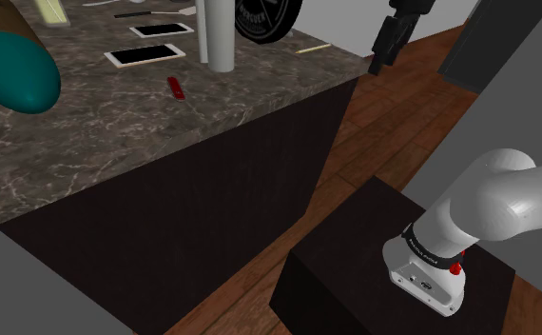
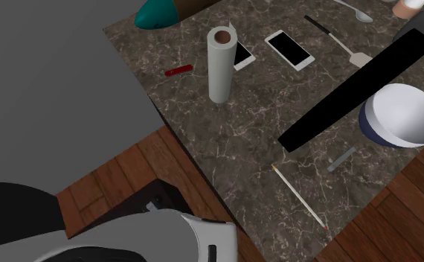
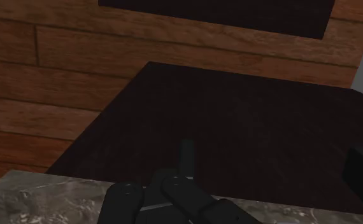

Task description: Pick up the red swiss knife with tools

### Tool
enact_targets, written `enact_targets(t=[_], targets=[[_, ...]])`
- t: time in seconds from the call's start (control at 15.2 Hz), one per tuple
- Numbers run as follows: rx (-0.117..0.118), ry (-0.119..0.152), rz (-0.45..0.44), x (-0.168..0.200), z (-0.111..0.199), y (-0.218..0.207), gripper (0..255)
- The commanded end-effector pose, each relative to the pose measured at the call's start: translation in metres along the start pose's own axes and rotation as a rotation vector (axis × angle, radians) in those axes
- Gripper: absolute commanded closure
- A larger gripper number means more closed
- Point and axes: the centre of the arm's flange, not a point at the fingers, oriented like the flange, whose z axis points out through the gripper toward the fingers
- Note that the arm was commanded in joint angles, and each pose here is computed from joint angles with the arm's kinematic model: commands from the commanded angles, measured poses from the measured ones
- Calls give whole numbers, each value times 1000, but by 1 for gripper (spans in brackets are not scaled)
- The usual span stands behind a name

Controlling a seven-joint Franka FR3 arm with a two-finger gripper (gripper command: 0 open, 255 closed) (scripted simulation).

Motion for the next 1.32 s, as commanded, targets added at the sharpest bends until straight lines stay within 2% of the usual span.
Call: enact_targets(t=[0.0,1.25], targets=[[0,0,0,0,0,0,0],[82,28,253,126,15,-200,0]])
